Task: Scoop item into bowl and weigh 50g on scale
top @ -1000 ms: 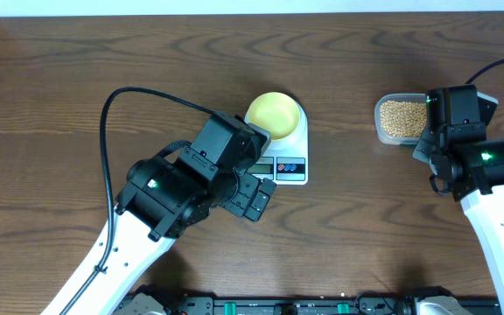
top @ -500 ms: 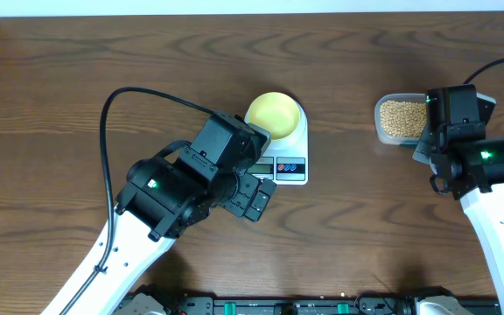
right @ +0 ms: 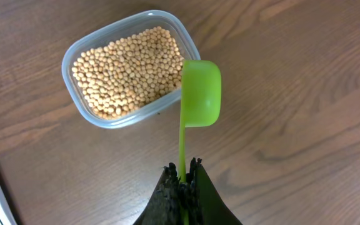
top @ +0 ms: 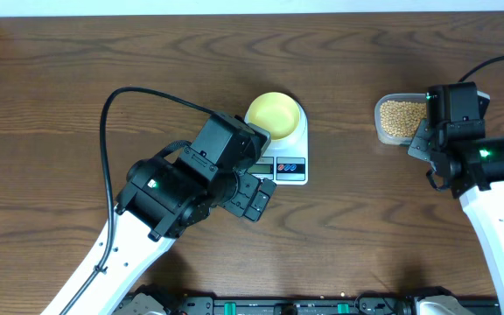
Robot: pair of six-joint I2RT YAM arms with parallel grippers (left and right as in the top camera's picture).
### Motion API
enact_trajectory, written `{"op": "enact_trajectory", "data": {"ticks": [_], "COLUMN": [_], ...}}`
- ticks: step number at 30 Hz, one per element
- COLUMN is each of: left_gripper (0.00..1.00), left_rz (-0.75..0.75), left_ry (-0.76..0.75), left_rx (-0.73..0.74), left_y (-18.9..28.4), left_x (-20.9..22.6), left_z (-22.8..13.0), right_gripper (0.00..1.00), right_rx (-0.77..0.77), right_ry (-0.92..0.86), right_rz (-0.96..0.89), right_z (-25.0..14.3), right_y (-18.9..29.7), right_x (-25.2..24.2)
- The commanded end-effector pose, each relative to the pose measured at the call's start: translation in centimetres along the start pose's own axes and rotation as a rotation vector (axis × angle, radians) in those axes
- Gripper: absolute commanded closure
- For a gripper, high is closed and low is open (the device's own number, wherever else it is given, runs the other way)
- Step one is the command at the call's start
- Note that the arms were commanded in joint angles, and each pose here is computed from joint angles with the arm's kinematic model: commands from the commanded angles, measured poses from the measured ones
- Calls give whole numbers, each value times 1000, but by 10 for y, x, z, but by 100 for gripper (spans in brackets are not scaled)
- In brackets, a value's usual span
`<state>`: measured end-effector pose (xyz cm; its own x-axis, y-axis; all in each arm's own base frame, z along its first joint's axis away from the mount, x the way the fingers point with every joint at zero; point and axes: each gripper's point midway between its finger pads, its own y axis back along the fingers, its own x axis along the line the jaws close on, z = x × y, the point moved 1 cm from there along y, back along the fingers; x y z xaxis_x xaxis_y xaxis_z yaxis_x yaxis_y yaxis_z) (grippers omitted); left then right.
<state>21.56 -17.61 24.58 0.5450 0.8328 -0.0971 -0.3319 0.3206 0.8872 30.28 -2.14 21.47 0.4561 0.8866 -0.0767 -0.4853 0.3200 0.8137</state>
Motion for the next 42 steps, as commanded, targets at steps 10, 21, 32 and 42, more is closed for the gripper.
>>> {"op": "enact_trajectory", "data": {"ticks": [10, 21, 32, 42], "left_gripper": [2, 2, 2, 2], "left_rz": [-14, -14, -11, 10], "left_ry": [-17, -17, -17, -7], "left_rx": [-21, -25, -1, 260], "left_y": [5, 5, -36, -137], "left_x": [-2, -2, -2, 4], "left_z": [6, 7, 24, 10], "right_gripper": [99, 99, 99, 99], "right_rx": [14, 17, 14, 10], "right_ry": [13, 11, 13, 12], "right_rz": [3, 1, 3, 5], "right_z": [7, 6, 7, 7], "right_y": [-21, -20, -20, -18], "right_x": [14, 13, 14, 13]}}
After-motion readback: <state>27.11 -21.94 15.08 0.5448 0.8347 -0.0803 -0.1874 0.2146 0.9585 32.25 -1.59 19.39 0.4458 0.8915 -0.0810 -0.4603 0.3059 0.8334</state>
